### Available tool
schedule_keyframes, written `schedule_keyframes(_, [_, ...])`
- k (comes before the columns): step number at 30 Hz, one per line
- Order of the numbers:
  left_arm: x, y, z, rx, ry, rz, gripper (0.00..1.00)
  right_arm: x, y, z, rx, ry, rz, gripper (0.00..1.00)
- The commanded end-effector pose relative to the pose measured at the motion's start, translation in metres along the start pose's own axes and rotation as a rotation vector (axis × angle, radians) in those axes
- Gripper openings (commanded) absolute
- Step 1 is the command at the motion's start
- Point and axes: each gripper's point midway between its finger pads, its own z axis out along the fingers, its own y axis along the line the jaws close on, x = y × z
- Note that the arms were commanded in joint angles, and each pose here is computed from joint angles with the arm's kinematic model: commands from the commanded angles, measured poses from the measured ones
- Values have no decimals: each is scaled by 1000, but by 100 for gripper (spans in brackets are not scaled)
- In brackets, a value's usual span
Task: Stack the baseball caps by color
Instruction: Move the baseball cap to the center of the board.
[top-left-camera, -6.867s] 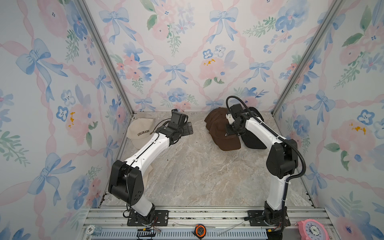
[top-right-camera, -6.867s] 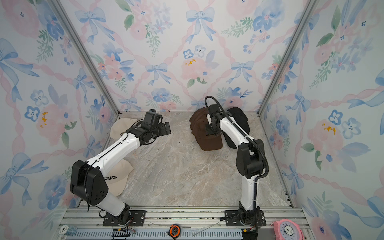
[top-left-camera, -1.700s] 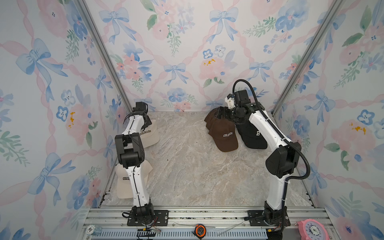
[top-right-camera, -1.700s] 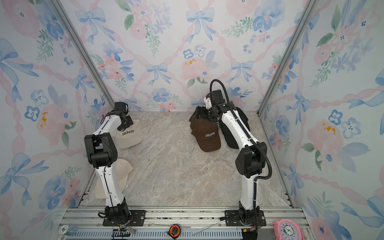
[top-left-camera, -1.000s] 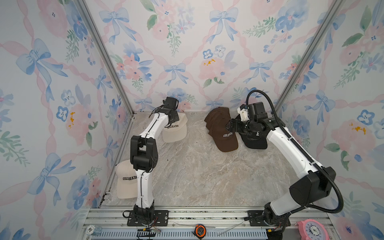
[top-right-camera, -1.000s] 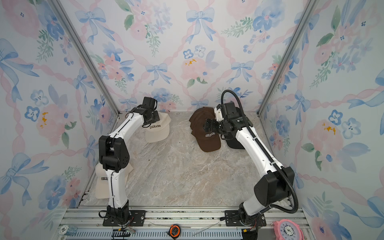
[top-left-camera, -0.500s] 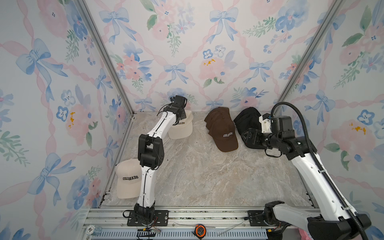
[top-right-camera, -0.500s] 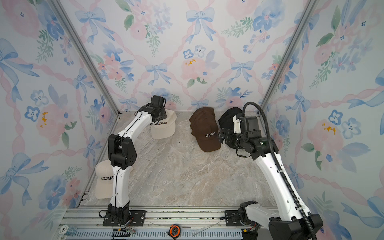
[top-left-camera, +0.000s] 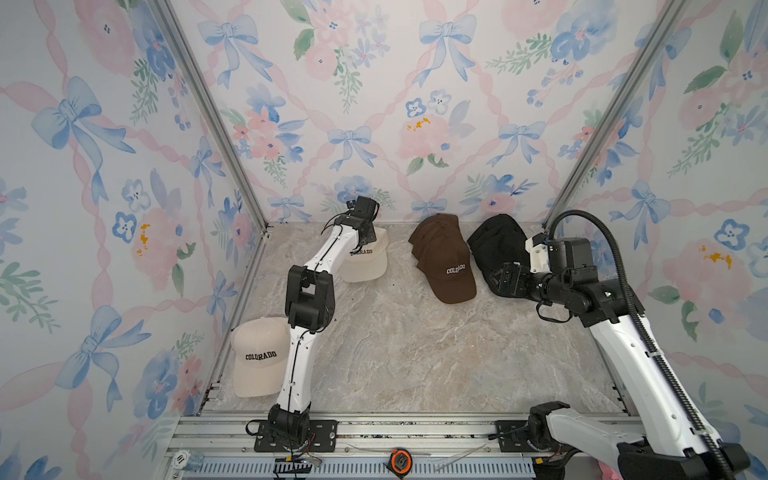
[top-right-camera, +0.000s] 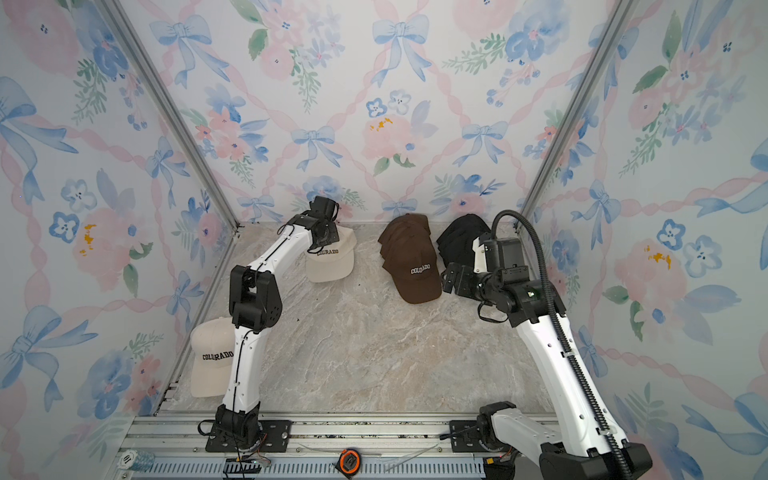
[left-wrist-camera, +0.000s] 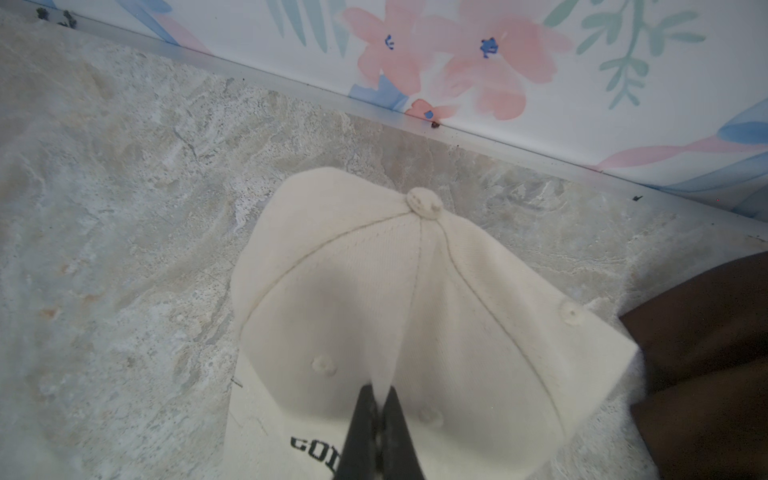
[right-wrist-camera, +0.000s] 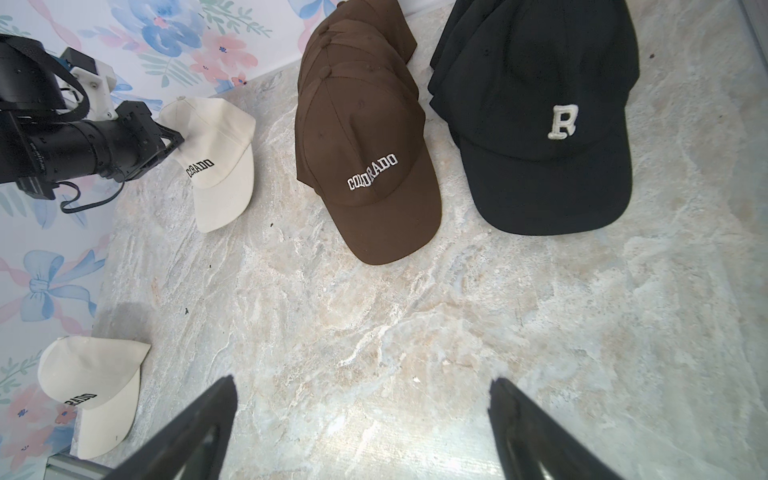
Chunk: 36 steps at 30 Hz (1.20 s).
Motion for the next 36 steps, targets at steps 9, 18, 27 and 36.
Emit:
schedule_keyframes(9, [-12, -12, -1, 40, -22, 26, 64, -14, 1, 3, 13, -1, 14, 96])
schedule_keyframes(18, [-24, 6, -54, 25, -63, 32, 65, -23, 20, 15, -56, 13, -1, 96])
schedule_keyframes(27, [6, 69, -134, -71, -82, 22, 66, -22, 60, 40, -154, 71, -76, 96])
schedule_keyframes(36, [92, 169, -200, -161, -75, -63, 73, -11, 118, 62, -264, 134, -181, 96])
